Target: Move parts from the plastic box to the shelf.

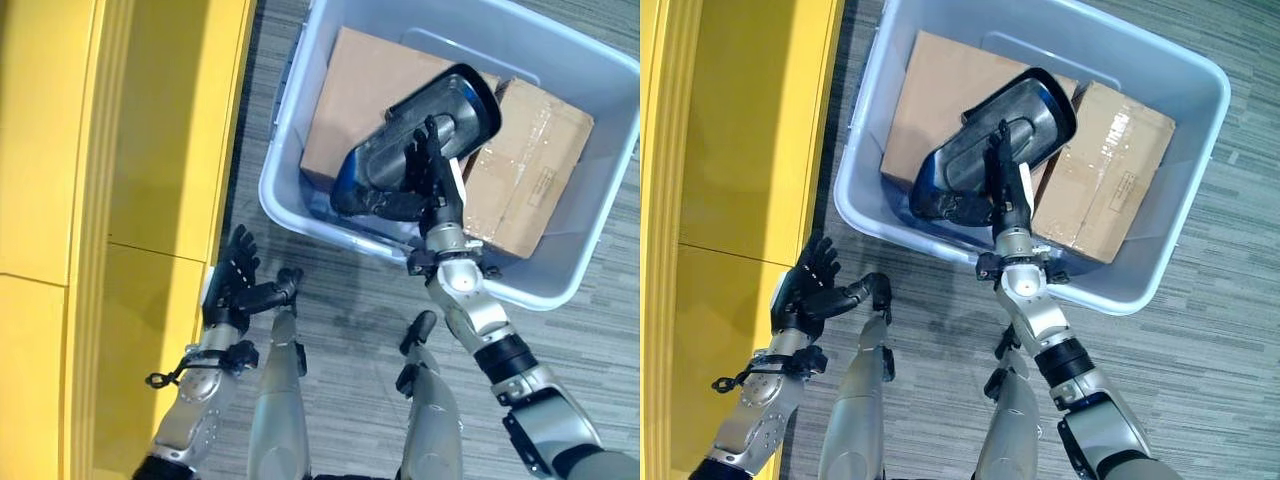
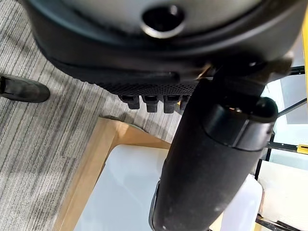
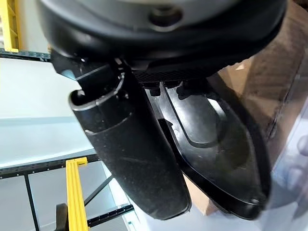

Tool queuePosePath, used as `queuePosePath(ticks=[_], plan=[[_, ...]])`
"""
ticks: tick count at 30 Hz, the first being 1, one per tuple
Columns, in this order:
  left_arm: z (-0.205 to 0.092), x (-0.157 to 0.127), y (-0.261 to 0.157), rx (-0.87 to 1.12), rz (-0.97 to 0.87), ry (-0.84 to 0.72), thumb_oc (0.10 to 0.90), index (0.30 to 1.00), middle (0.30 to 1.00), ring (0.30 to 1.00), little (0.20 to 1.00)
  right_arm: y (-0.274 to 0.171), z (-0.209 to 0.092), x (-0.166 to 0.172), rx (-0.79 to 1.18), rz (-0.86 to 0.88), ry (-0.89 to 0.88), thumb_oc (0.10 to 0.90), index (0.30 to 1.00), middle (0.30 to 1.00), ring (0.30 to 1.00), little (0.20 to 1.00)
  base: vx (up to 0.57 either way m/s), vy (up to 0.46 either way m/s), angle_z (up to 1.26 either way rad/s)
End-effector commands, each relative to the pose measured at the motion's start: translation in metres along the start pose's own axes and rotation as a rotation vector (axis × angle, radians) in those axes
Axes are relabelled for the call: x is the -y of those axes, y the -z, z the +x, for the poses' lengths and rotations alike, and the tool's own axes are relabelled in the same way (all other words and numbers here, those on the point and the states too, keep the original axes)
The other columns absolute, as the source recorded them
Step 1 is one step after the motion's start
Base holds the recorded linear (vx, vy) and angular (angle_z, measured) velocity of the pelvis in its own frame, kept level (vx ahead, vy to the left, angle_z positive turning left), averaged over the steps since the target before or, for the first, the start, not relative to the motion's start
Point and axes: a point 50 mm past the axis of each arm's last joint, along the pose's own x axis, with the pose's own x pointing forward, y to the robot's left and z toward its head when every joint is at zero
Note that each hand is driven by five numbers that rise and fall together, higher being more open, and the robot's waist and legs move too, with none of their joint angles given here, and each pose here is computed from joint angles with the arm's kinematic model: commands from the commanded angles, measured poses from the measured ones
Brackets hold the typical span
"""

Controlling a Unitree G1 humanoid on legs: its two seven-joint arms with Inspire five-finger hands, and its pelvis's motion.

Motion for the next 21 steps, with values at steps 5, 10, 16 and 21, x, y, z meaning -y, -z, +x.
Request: queuePosePath(ticks=[5, 10, 16, 21], plan=[[-0.003, 0.005, -0.031, 0.155, 0.012, 0.034, 0.9, 1.0, 1.0, 1.0, 1.0, -0.083, 0.004, 0.005, 0.39, 0.179, 0.001, 0.9, 1.0, 1.0, 1.0, 1.0, 0.0, 0.0, 0.0], [-0.003, 0.004, -0.031, 0.153, 0.009, 0.024, 0.9, 1.0, 1.0, 1.0, 1.0, -0.091, -0.002, 0.005, 0.43, 0.212, -0.014, 0.9, 1.0, 1.0, 1.0, 1.0, 0.0, 0.001, -0.02], [-0.004, 0.002, -0.032, 0.156, 0.005, 0.013, 0.9, 1.0, 1.0, 1.0, 1.0, -0.103, -0.009, 0.005, 0.486, 0.248, -0.034, 0.9, 1.0, 1.0, 1.0, 1.0, 0.0, 0.003, -0.02], [-0.003, 0.002, -0.032, 0.153, 0.008, 0.01, 0.9, 1.0, 1.0, 1.0, 1.0, -0.115, -0.015, 0.004, 0.539, 0.284, -0.058, 0.9, 1.0, 1.0, 1.0, 1.0, 0.0, 0.0, 0.0]])
